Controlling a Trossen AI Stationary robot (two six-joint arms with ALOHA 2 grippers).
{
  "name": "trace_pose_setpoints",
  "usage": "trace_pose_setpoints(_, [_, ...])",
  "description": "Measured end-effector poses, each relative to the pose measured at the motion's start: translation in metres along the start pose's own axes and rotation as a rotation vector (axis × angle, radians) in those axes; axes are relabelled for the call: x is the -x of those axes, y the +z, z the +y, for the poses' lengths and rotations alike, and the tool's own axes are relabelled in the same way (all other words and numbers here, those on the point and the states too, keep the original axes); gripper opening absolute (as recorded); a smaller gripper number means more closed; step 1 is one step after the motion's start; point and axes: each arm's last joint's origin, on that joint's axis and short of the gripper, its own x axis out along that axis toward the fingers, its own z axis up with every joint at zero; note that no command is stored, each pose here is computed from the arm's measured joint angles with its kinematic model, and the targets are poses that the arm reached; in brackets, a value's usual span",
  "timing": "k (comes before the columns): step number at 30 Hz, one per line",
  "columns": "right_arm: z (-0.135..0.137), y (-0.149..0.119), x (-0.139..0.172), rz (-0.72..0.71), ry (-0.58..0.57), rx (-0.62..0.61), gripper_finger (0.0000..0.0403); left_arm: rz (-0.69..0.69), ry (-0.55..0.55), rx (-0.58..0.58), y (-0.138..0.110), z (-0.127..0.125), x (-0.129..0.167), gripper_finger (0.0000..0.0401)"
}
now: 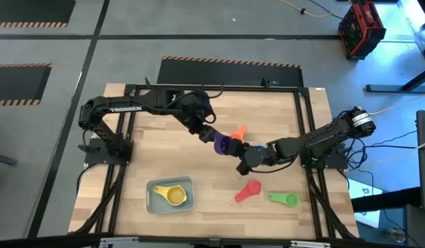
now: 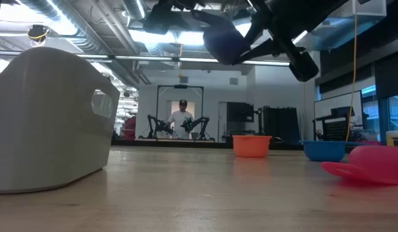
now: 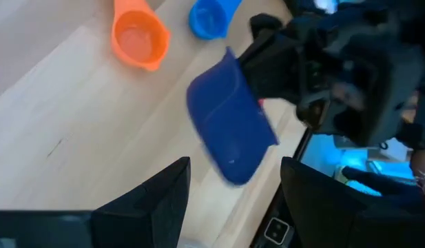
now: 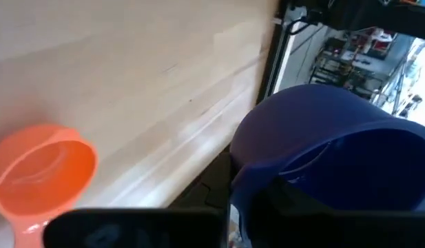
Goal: Nest measuring cups in basket
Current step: Stack the violet measuring cup on top of the yellow measuring cup in the gray bin
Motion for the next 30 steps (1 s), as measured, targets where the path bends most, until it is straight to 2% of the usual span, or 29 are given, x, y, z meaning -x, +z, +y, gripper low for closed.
trace_pose_setpoints(4, [0.0001,0.0,-0.0001,0.001,0.001,0.042,0.0037,0.001,0.003,0.0,0.0008,0.0002,-0.004,0.022])
trace_pose_setpoints(7, [0.0001,0.0,-0.0001,0.001,0.001,0.067,0.0027,-0.02,-0.017,-0.008,0.0025,-0.0019,-0.0022,0.022])
trace_pose_setpoints(17, [-0.0008,0.0002,-0.0001,-0.001,-0.007,0.063,0.0035,-0.035,-0.03,0.011,0.004,-0.0033,-0.0026,0.0216])
trace_pose_setpoints(24, [-0.001,0.0002,-0.0001,-0.001,-0.009,0.061,0.0024,-0.052,-0.015,0.012,0.0045,-0.0028,-0.0025,0.0184])
trace_pose_setpoints(30, [-0.001,0.0002,-0.0001,-0.002,-0.01,0.06,0.0039,-0.051,-0.015,0.012,0.0045,-0.0028,-0.0026,0.0143])
